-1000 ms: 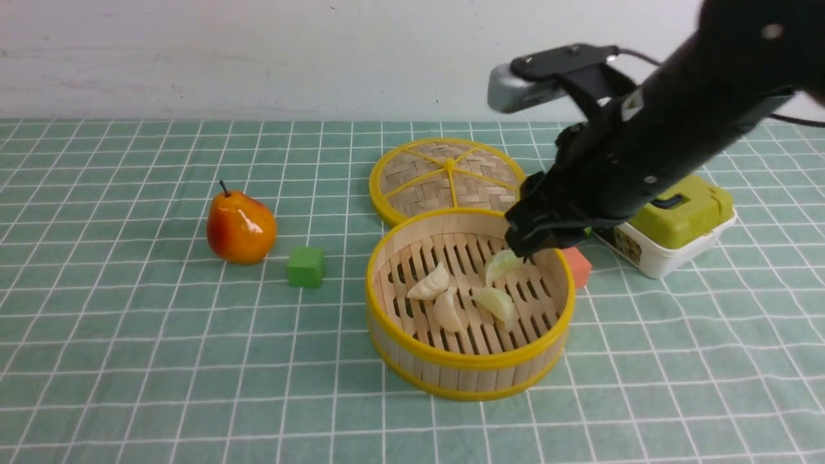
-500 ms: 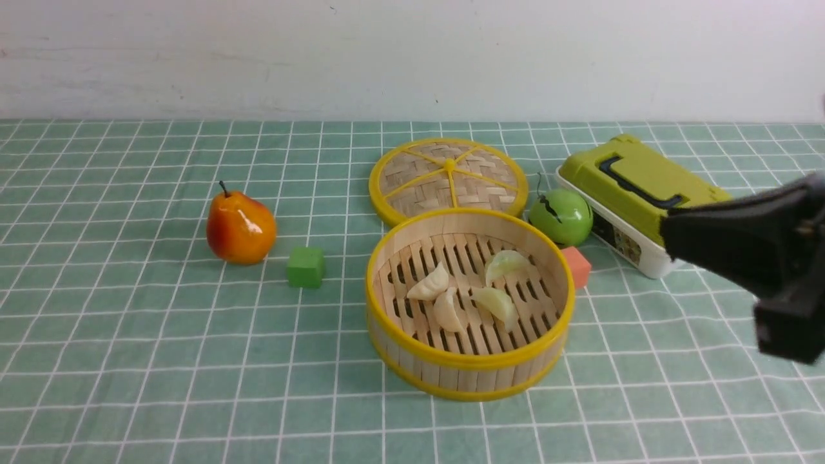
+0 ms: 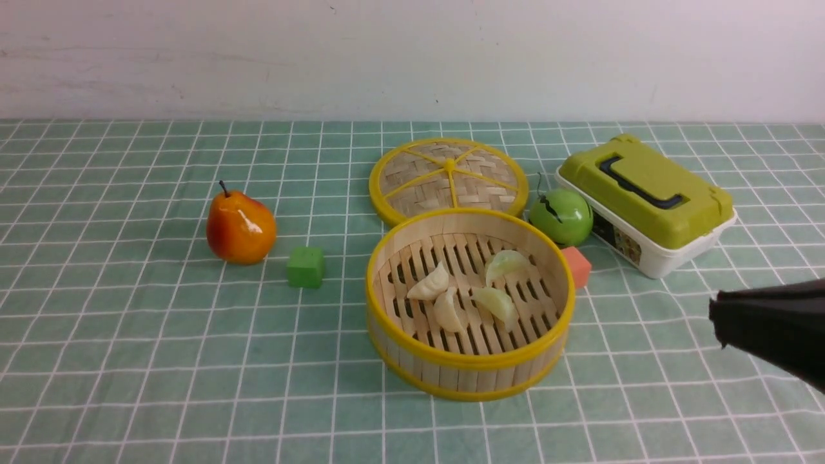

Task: Put the dumplings into the steamer on the table with the blue tablecloth.

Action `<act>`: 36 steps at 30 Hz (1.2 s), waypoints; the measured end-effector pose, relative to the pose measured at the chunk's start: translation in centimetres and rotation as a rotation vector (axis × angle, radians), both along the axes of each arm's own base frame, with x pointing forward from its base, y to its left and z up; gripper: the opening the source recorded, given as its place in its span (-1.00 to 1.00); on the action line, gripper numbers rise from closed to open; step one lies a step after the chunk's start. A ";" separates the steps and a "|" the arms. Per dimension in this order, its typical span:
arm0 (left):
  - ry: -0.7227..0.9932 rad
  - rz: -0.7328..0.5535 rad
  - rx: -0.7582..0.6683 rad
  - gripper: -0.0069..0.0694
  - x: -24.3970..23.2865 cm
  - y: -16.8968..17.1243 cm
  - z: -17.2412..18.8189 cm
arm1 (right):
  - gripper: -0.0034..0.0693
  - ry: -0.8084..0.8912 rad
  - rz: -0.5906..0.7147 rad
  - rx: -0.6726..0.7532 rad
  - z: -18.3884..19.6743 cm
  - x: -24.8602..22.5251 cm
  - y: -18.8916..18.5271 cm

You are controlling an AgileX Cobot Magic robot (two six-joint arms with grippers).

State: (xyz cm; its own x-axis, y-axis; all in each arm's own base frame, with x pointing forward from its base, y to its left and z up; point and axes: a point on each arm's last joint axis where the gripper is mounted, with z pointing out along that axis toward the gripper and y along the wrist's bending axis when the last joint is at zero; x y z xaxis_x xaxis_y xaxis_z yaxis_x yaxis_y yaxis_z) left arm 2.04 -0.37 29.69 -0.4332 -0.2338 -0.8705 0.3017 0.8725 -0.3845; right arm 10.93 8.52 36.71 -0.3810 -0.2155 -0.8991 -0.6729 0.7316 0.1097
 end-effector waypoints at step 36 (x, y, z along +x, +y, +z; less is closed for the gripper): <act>0.000 0.000 0.000 -0.54 0.0 0.0 0.0 | -0.97 -0.190 -0.891 0.152 -18.8 -5.5 -9.0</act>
State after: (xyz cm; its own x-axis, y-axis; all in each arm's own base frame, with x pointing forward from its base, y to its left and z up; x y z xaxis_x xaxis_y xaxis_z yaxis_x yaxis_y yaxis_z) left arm 2.04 -0.37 29.69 -0.4332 -0.2338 -0.8705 0.3017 0.8725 -0.3845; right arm 5.45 -0.46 17.96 -0.1926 0.2113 -0.9583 0.1150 0.9747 0.1918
